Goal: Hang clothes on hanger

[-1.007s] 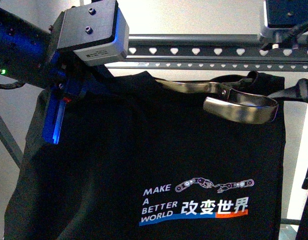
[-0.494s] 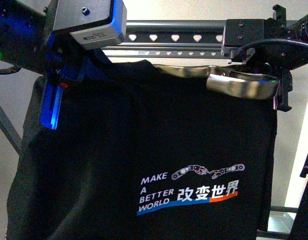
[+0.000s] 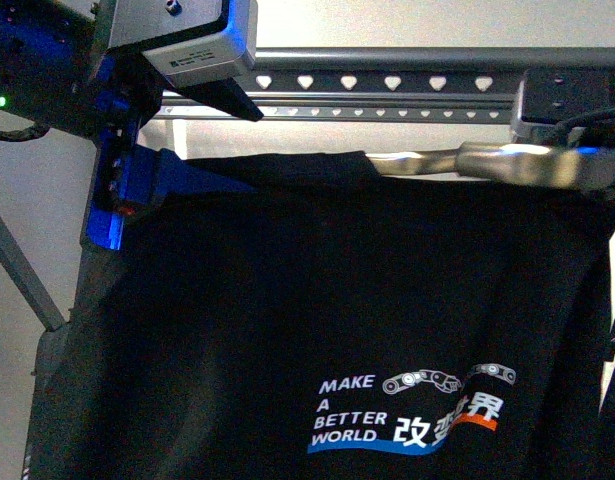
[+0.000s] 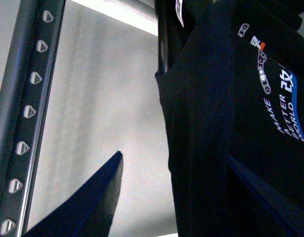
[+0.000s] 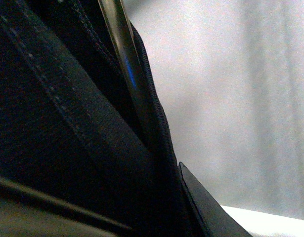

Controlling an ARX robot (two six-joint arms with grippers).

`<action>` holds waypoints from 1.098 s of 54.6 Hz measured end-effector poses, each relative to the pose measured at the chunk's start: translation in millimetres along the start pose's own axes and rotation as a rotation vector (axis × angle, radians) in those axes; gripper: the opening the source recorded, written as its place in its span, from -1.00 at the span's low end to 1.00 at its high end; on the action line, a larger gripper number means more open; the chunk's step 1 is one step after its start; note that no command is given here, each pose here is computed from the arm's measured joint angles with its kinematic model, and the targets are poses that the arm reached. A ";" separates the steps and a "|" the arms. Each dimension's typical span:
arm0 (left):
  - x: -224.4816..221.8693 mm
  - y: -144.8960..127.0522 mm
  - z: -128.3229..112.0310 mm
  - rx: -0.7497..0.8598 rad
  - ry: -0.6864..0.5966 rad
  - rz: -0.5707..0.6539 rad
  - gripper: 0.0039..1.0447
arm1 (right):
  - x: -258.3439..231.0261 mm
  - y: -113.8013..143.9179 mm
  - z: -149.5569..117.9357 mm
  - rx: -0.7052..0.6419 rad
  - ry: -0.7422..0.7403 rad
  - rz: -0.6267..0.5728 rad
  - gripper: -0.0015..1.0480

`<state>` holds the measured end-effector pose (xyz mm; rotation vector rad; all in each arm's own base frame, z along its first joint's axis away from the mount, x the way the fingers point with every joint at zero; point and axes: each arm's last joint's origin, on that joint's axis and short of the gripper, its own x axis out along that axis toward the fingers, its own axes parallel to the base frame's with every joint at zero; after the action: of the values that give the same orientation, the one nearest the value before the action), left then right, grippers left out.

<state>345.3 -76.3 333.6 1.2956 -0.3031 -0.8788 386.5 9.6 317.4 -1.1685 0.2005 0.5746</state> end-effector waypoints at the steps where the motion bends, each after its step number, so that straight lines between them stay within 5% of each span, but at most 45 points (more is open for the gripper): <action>1: 0.1 0.0 0.1 0.000 0.000 0.000 0.31 | -3.6 0.6 -2.1 0.014 0.007 0.008 -0.89; 12: 0.1 0.1 0.3 0.001 -0.001 0.000 0.91 | -43.0 21.4 -24.5 0.254 0.037 0.184 -0.89; 20: 0.8 0.0 -0.6 -0.013 0.013 0.022 0.88 | -70.4 46.0 -42.2 0.420 0.031 0.262 -0.89; 26: 2.2 0.0 -6.1 -0.217 0.068 0.273 0.88 | -84.4 59.6 -47.7 0.483 0.024 0.281 -0.89; 31: -5.2 13.1 -12.0 -0.616 -0.019 0.538 0.88 | -100.9 73.9 -50.2 0.567 -0.002 0.290 -0.90; 36: -19.8 35.4 -20.1 -1.066 -0.089 0.685 0.88 | -117.9 86.6 -48.3 0.657 -0.044 0.311 -0.91; 41: -28.8 46.2 -24.5 -1.285 -0.126 0.742 0.88 | -127.7 93.9 -45.8 0.703 -0.063 0.335 -0.91; 52: -48.0 58.9 -39.7 -1.552 0.008 0.830 0.88 | -140.9 103.2 -42.6 0.803 -0.026 0.331 -0.91; 60: -70.4 64.0 -48.2 -1.586 0.005 0.862 0.87 | -143.4 111.0 -36.7 0.907 -0.014 0.371 -0.91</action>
<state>355.8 8.4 397.5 -0.3452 -0.0579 -0.1513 213.1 -39.9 275.9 -0.2419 0.6025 0.7053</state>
